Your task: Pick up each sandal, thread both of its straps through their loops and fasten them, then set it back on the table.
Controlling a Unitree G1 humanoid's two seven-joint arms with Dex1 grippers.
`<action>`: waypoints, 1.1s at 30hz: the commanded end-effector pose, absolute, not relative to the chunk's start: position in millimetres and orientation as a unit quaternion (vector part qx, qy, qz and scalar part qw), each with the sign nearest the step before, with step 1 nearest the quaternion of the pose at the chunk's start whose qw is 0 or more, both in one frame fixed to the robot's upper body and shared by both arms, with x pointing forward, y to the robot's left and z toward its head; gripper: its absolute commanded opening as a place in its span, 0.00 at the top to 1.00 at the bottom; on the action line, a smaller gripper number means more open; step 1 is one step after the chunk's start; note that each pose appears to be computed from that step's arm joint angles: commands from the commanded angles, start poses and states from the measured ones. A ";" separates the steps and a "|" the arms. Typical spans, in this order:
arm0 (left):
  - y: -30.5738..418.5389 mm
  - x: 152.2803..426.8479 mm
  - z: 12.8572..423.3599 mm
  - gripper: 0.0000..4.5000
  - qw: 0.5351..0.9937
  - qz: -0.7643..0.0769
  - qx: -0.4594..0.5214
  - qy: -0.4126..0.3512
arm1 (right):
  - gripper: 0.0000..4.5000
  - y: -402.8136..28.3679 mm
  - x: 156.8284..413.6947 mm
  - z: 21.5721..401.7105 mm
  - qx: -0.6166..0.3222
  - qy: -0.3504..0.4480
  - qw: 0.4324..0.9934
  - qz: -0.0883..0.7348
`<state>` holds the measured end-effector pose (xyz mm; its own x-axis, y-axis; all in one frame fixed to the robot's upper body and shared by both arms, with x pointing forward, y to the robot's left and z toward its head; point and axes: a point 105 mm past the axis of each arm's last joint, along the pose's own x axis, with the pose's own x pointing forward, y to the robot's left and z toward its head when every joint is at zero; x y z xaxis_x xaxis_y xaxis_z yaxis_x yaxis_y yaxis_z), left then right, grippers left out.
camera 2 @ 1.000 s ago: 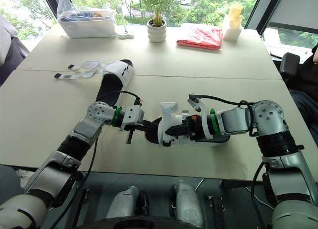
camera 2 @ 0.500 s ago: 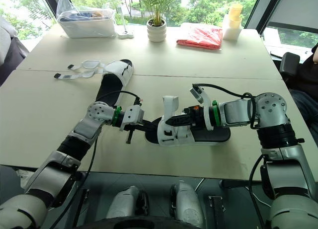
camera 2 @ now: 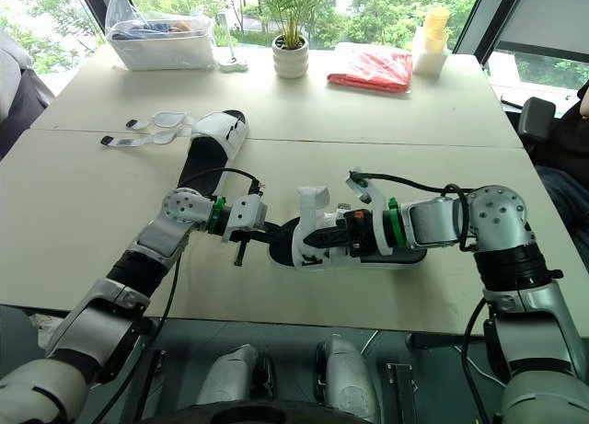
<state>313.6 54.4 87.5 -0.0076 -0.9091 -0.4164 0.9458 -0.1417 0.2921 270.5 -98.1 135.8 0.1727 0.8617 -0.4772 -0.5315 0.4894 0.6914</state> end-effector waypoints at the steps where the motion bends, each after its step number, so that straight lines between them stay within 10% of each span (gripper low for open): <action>1: 61.2 311.3 66.7 1.00 0.647 -0.708 0.269 0.083 | 0.99 -97.1 266.1 126.2 0.181 0.460 0.731 0.470; 33: 63.5 311.4 67.3 1.00 0.651 -0.705 0.269 0.083 | 0.99 -109.6 288.2 150.2 0.001 0.393 0.734 0.554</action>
